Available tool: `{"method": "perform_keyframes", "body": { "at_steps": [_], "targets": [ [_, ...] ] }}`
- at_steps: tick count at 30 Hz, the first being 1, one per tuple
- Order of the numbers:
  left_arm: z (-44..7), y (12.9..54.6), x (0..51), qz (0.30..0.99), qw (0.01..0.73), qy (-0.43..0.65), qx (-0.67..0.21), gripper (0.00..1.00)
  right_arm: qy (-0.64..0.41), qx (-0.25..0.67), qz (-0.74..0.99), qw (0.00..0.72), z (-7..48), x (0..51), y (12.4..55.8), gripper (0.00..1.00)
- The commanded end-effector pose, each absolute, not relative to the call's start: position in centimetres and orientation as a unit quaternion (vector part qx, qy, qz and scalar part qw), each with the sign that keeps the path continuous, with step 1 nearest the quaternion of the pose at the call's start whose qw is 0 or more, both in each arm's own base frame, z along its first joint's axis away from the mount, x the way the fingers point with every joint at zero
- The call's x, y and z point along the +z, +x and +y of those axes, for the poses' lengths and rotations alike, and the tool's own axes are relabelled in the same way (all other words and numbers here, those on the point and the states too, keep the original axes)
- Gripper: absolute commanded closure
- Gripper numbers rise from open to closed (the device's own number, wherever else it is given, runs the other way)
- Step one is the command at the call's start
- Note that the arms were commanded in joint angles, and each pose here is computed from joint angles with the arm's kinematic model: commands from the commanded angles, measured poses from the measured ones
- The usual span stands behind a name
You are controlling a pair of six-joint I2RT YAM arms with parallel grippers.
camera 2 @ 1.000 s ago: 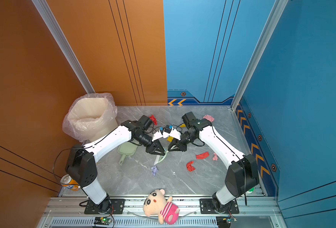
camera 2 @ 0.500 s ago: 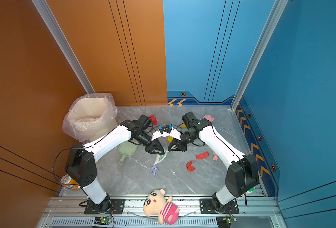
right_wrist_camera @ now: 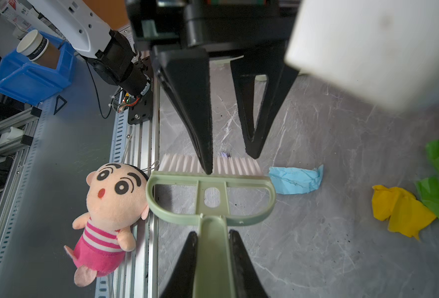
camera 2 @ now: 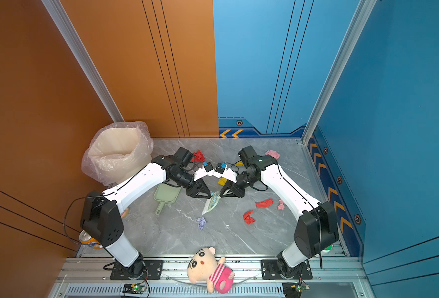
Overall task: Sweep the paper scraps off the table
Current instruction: 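Move the left gripper to the dustpan handle while the right gripper lowers the brush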
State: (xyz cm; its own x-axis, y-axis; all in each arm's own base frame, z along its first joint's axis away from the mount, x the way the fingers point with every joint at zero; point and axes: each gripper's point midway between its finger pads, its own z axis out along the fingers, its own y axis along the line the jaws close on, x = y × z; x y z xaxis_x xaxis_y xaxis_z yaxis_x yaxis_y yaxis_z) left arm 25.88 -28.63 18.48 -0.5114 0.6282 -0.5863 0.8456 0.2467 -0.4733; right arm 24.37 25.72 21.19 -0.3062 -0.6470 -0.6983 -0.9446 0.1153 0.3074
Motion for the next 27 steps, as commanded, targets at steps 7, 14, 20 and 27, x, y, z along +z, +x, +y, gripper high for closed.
{"method": "perform_keyframes", "body": {
  "at_steps": [7, 14, 20, 27],
  "targets": [
    [-23.8, 29.6, 16.6, 0.868, 0.2, 0.376, -0.256, 0.57, -0.548, 0.356, 0.722, 0.226, 25.2, 22.5, 24.8, 1.0],
    [-17.9, 30.6, 15.7, 0.923, 0.255, 0.24, -0.159, 0.55, -0.542, 0.347, 0.729, 0.233, 25.0, 22.5, 25.3, 1.0],
    [-12.7, 28.5, 13.6, 0.952, 0.258, 0.141, -0.088, 0.53, -0.532, 0.345, 0.734, 0.244, 25.1, 22.2, 25.7, 1.0],
    [-9.3, 26.5, 10.7, 0.97, 0.235, 0.037, -0.055, 0.51, -0.51, 0.35, 0.744, 0.253, 25.4, 21.6, 26.5, 1.0]
  ]
}}
